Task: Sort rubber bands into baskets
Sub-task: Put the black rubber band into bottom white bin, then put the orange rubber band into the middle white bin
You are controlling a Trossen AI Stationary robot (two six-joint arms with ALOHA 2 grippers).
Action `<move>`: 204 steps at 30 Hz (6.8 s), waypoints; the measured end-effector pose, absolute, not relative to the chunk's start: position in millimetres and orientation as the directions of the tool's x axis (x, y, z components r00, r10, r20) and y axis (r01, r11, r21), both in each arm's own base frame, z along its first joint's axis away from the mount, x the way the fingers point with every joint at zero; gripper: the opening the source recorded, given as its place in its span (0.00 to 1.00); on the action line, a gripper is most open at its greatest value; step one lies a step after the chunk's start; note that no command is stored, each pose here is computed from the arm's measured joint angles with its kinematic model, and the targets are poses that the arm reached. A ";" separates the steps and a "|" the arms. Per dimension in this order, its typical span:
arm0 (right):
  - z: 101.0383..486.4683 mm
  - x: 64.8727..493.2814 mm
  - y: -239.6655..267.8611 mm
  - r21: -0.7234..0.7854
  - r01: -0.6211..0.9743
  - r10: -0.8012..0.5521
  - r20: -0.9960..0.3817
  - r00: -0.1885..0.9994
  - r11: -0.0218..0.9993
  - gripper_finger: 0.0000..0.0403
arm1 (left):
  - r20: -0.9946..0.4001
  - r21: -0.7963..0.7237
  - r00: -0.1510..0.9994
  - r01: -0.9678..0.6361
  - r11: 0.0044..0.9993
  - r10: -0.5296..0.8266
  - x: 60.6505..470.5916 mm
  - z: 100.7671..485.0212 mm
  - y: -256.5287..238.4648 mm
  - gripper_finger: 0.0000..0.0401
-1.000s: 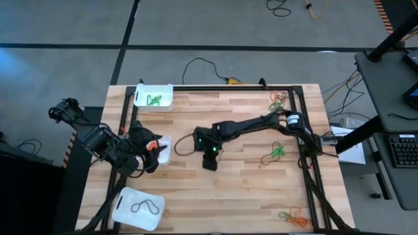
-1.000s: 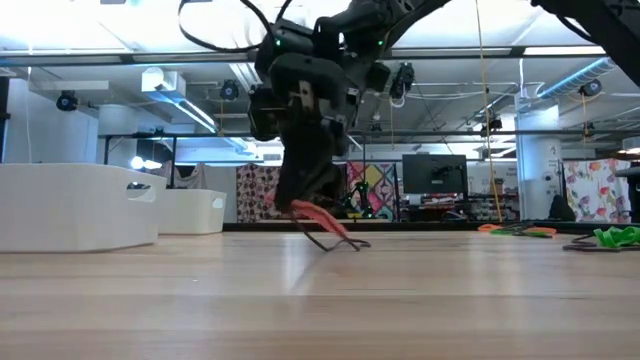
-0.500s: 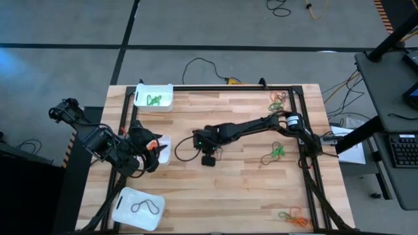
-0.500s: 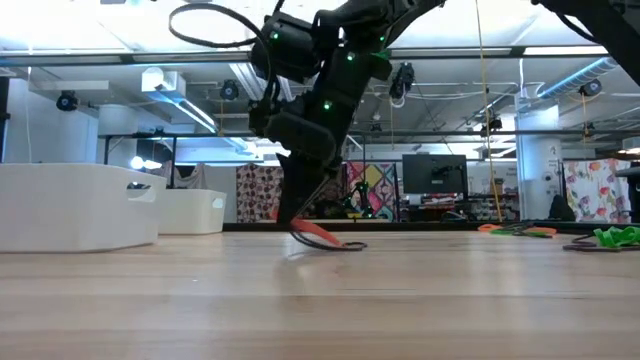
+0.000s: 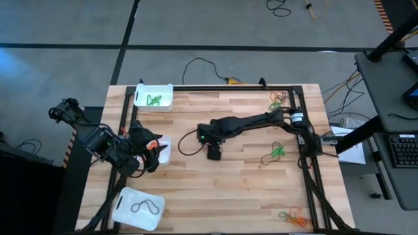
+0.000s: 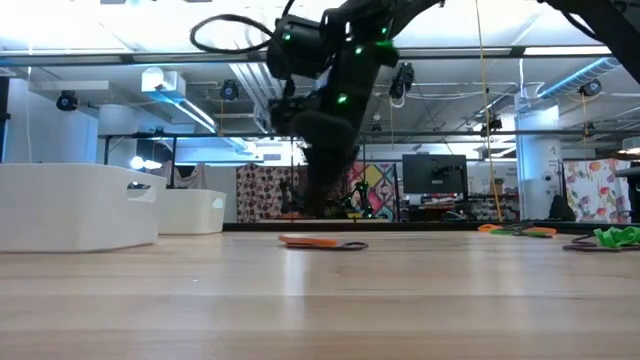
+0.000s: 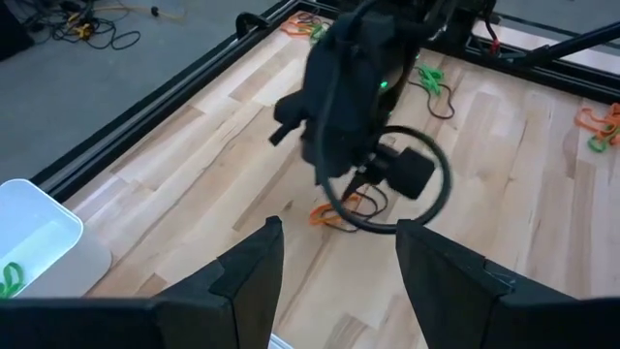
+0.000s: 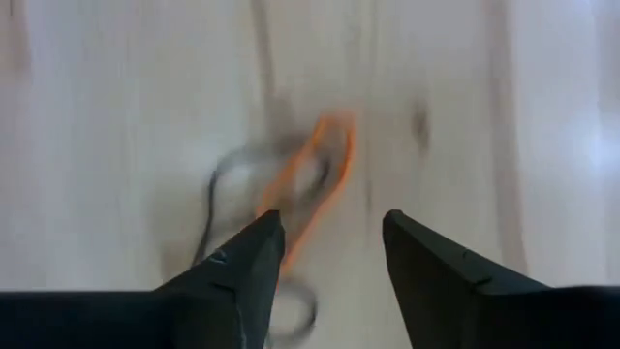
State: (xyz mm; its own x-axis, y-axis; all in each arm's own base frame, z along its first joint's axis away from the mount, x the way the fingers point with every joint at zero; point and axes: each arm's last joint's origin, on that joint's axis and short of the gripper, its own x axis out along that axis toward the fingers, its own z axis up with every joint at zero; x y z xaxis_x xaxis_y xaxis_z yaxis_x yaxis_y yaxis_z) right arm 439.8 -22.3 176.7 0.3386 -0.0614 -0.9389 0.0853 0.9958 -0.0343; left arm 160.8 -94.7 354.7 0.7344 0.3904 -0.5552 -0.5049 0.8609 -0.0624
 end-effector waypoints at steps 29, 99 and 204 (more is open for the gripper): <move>362.9 305.8 48.2 0.034 0.332 -0.154 -0.838 0.523 0.943 0.40 | -0.591 -0.241 0.805 -0.246 0.939 0.059 262.9 204.6 -101.8 0.46; 370.5 268.1 113.0 0.119 0.310 -0.103 -0.783 0.614 0.943 0.19 | -0.861 -0.229 0.497 -0.195 0.954 -0.105 294.5 211.9 -58.2 0.00; 360.9 278.0 93.7 0.082 0.443 -0.195 -0.816 0.543 0.893 0.53 | -0.870 -0.218 0.476 -0.603 0.768 0.126 338.3 146.7 29.8 0.67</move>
